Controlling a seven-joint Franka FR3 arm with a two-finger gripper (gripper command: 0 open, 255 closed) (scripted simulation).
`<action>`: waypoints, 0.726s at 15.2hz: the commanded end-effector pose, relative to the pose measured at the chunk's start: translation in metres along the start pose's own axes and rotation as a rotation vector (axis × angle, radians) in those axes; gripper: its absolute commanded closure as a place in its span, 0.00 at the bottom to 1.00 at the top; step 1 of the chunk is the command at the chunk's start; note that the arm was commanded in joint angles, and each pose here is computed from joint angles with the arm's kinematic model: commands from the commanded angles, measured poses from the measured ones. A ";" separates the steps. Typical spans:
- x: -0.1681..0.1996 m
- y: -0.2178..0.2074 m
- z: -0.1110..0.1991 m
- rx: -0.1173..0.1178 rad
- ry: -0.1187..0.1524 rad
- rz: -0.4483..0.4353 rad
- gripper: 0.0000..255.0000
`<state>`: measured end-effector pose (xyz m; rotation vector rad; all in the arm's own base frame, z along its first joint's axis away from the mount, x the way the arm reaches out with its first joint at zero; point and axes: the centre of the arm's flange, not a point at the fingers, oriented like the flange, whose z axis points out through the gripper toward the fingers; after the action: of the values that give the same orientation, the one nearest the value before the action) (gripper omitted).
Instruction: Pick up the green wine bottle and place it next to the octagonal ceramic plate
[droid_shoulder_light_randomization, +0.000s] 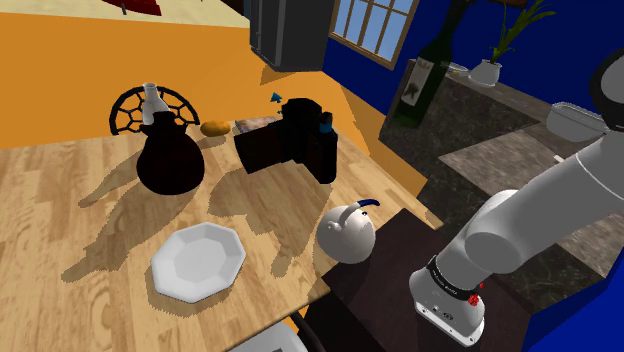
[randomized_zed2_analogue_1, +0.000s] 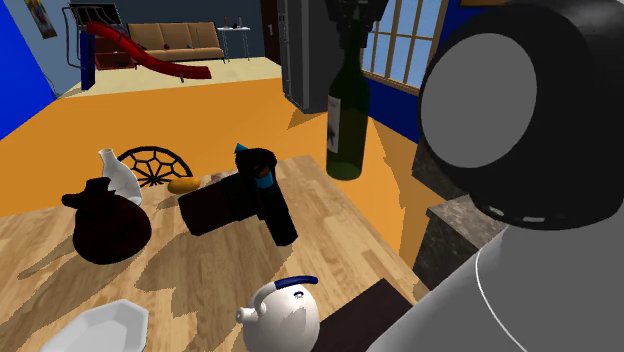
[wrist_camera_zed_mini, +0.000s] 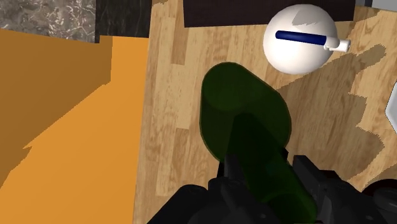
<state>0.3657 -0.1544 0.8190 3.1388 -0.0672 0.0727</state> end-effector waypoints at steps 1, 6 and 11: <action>-0.001 0.000 -0.011 0.000 0.000 0.000 1.00; 0.000 0.000 -0.036 0.000 0.000 0.000 1.00; 0.003 -0.054 0.001 0.000 0.000 0.000 1.00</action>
<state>0.3720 -0.1097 0.8258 3.1404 -0.0641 0.0722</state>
